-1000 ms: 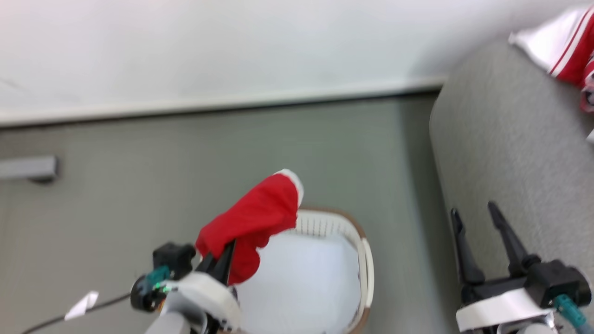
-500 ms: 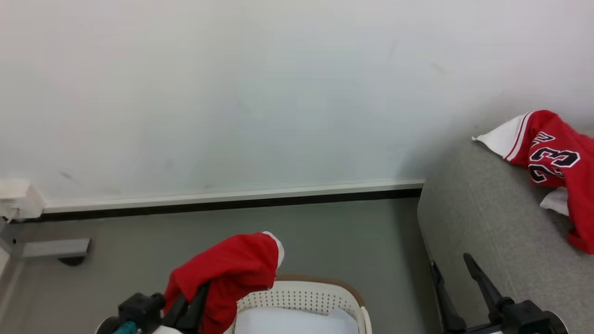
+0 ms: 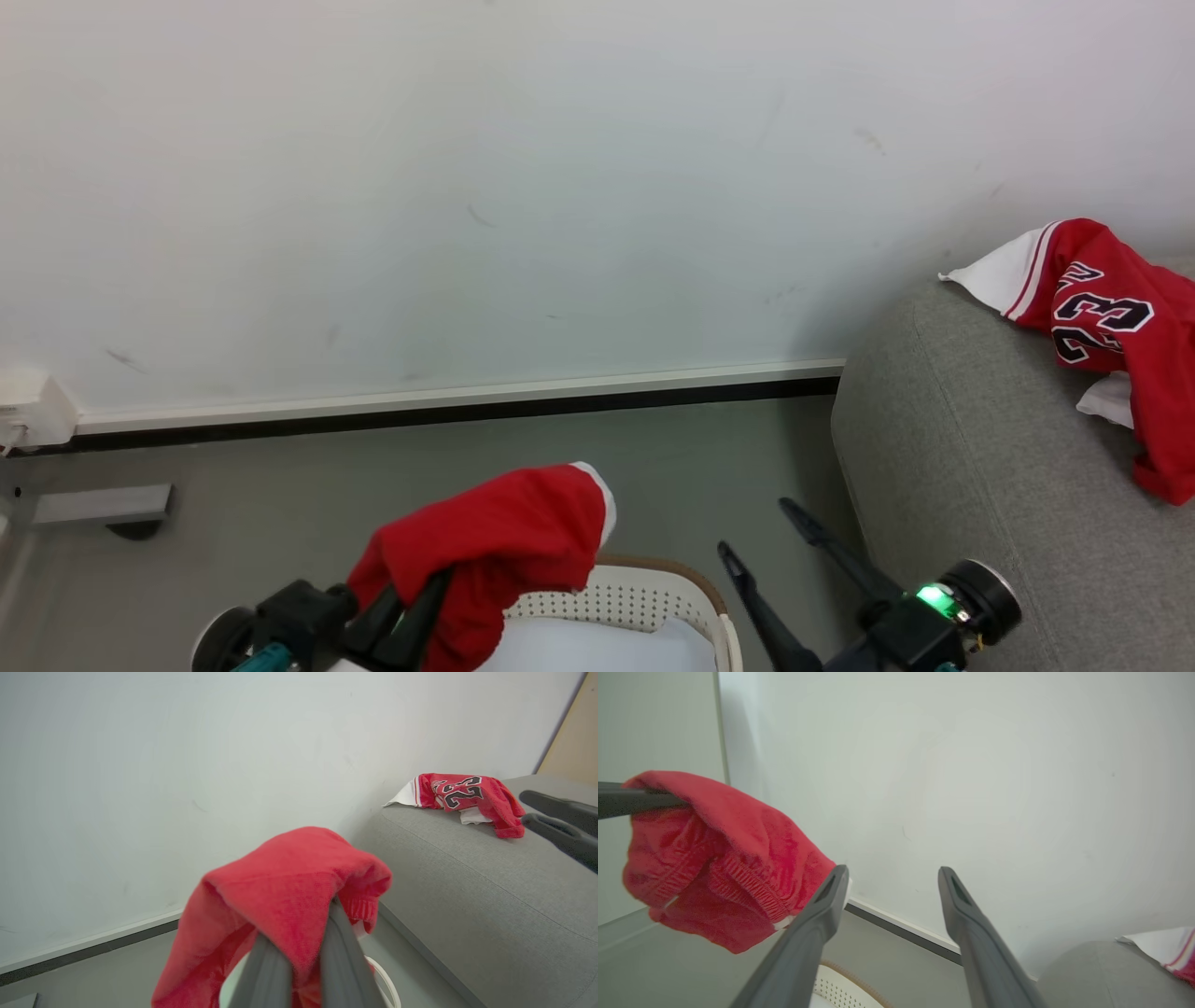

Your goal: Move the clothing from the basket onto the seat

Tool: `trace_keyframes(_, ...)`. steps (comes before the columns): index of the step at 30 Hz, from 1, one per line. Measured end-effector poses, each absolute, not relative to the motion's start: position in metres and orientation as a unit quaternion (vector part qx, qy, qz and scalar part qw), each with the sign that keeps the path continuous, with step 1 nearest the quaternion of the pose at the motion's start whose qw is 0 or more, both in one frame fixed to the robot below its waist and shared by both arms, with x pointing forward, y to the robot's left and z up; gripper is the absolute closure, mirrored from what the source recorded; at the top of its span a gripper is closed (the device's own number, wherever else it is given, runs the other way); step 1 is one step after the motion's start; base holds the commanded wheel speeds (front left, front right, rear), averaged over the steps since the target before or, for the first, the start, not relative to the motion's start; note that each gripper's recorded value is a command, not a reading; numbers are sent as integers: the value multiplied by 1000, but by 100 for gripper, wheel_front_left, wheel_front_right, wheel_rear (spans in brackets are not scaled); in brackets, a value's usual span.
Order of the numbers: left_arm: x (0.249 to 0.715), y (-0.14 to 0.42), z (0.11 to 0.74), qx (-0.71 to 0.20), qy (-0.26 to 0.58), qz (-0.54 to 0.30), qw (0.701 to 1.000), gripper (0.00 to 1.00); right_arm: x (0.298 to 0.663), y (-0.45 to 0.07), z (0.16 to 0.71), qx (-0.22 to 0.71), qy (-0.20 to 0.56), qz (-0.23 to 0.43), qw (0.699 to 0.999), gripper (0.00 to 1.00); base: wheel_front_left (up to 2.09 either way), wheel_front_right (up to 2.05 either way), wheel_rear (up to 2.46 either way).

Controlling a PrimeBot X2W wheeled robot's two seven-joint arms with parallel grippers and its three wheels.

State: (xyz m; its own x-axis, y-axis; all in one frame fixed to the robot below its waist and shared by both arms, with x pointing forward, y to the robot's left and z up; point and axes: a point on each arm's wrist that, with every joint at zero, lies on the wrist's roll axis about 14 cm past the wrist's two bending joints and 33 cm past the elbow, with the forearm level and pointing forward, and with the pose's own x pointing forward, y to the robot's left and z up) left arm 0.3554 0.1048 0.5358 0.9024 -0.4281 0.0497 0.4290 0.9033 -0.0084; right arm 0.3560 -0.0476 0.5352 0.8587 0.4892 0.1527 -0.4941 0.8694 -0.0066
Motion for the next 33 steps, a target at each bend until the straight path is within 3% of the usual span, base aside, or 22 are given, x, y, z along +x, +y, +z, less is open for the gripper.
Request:
trace_keyframes(7, 351, 77, 542, 18, -21, -277, 961, 100, 343, -2, 538, -79, -85, 394, 912, 0, 0, 0, 0)
trace_keyframes(16, 336, 38, 544, 43, -19, -350, 935, 100, 331, 28, 530, -166, -65, 498, 848, 0, 0, 0, 0)
trace_keyframes(25, 322, 12, 544, 48, -19, -399, 916, 100, 334, 38, 532, -201, -54, 531, 822, 0, 0, 0, 0)
trace_keyframes(33, 313, 0, 549, 46, -26, -426, 903, 100, 306, 47, 503, -189, 29, 548, 814, 0, 0, 0, 0)
